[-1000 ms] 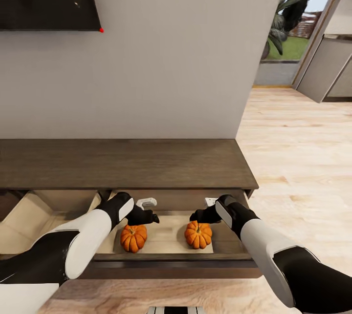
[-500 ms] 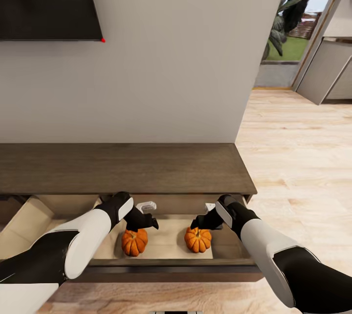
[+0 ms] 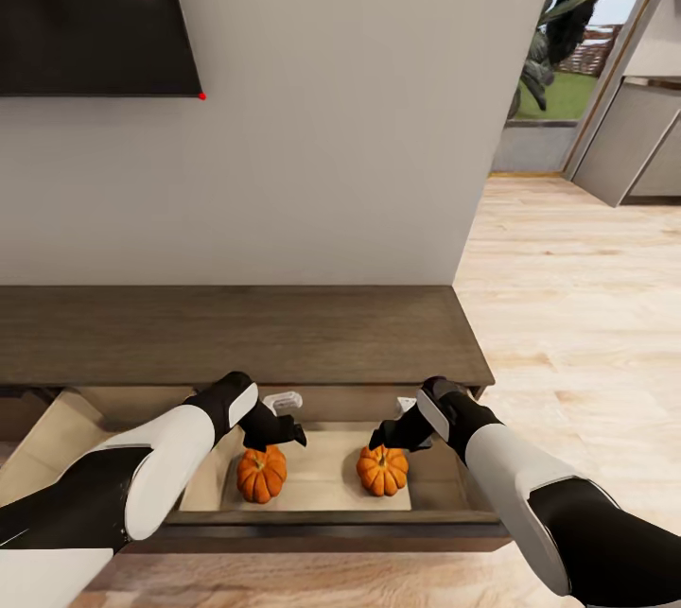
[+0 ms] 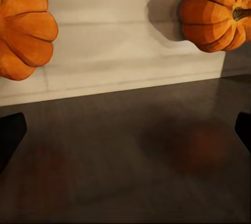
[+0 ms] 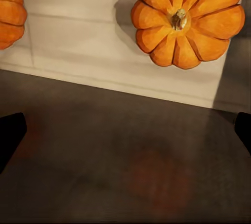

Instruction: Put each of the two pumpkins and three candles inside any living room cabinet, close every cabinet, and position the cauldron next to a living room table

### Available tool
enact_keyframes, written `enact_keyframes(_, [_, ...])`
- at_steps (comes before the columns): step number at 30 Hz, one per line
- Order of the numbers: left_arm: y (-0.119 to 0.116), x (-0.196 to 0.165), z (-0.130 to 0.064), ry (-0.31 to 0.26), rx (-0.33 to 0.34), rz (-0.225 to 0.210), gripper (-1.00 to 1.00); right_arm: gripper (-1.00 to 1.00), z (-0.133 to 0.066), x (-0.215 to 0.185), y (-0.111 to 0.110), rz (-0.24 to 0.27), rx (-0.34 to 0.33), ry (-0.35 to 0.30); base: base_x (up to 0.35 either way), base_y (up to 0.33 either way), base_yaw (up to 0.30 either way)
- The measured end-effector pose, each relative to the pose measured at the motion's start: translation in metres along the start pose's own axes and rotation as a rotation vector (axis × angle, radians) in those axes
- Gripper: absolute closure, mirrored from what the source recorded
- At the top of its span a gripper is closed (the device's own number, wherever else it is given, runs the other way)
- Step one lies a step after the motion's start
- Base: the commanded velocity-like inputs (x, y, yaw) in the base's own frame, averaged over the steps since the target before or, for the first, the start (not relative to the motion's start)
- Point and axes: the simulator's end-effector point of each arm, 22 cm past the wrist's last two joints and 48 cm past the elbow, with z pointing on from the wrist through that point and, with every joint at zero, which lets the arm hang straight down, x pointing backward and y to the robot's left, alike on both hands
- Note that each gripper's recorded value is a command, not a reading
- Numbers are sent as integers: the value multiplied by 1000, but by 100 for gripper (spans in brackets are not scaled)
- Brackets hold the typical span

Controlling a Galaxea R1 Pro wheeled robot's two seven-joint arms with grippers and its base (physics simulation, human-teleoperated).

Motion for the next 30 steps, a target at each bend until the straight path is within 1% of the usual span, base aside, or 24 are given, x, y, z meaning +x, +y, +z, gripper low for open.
enact_keyframes(9, [-6, -2, -18, 7, 4, -3, -100, -100, -16, -3, 19, -13, -13, 5, 0, 0, 0])
enact_keyframes(13, [-9, -2, -26, 10, 4, -5, -100, -100, -24, -5, 22, -14, -12, 5, 0, 0, 0])
enact_keyframes(16, [-11, 1, -33, 32, 3, -8, -100, -100, -30, -7, 24, -14, -12, 6, 0, 0, 0])
enact_keyframes(18, [-12, 8, -37, 64, 0, -13, -100, -100, -34, -7, 25, -14, -12, 6, 0, 0, 0])
enact_keyframes(19, [-12, 9, -39, 71, 0, -14, -100, -100, -36, -8, 25, -14, -11, 6, 0, 0, 0])
enact_keyframes(30, [-19, 8, -61, 84, -2, -17, -100, -100, -58, -12, 32, -15, -9, 6, 0, 0, 0])
